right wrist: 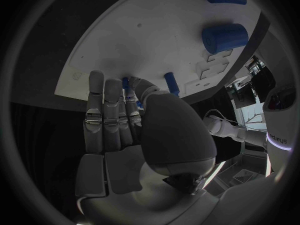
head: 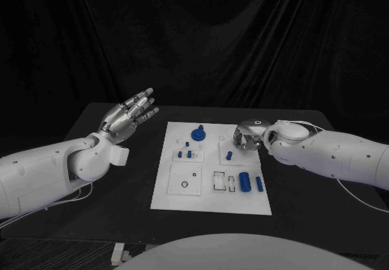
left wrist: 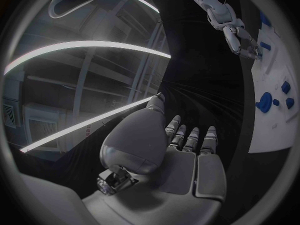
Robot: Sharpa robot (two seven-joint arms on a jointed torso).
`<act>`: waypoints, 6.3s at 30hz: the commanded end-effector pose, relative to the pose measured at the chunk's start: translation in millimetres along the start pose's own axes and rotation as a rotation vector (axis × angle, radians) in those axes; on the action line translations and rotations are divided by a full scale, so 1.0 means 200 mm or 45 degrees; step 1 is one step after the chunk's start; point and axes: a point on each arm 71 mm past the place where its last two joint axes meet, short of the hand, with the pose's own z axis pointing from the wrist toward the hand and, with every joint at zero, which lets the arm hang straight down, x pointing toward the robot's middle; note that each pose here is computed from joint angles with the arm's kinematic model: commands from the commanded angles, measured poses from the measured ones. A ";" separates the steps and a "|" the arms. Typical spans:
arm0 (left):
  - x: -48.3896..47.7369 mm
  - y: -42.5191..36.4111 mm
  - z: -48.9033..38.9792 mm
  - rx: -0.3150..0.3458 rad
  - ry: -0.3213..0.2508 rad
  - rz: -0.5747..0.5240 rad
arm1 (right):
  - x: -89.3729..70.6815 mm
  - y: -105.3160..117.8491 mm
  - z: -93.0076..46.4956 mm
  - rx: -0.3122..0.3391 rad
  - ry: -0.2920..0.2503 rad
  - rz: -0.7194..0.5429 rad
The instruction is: Assemble the parts on the task board
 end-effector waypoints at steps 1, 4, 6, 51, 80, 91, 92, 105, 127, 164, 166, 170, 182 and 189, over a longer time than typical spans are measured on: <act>0.010 -0.007 0.004 0.046 0.016 -0.024 | 0.01 0.00 0.00 0.001 -0.002 -0.006; 0.010 -0.003 0.004 0.038 0.016 -0.024 | 0.01 0.00 0.00 0.007 0.003 -0.005; 0.009 -0.002 0.003 0.032 0.015 -0.024 | 0.02 0.00 0.00 0.012 0.008 -0.005; 0.010 0.019 0.019 -0.002 0.023 -0.026 | -0.31 0.12 -0.14 -0.126 -0.283 -0.006; 0.024 0.054 0.027 -0.004 0.026 -0.035 | -0.11 0.86 -0.01 -0.542 -0.118 -0.109; 0.027 0.073 0.022 -0.014 0.026 -0.041 | -0.05 0.87 0.02 -0.540 -0.082 -0.136; 0.027 0.074 0.021 -0.014 0.026 -0.041 | -0.05 0.87 0.02 -0.539 -0.080 -0.137; 0.026 0.082 0.014 -0.019 0.023 -0.043 | -0.01 0.87 0.03 -0.533 -0.057 -0.137; 0.026 0.098 0.016 -0.033 0.028 -0.049 | 0.05 0.88 0.03 -0.537 -0.031 -0.119; 0.024 0.128 0.016 -0.056 0.033 -0.058 | 0.12 0.88 0.05 -0.504 0.006 -0.110; 0.024 0.129 0.016 -0.058 0.033 -0.058 | 0.12 0.88 0.05 -0.505 0.007 -0.108; 0.025 0.132 0.017 -0.061 0.035 -0.059 | 0.13 0.88 0.04 -0.507 0.009 -0.107; 0.023 0.140 0.018 -0.068 0.034 -0.060 | 0.13 0.88 0.04 -0.519 0.006 -0.103; 0.024 0.144 0.017 -0.074 0.035 -0.061 | 0.13 0.88 0.04 -0.523 0.003 -0.102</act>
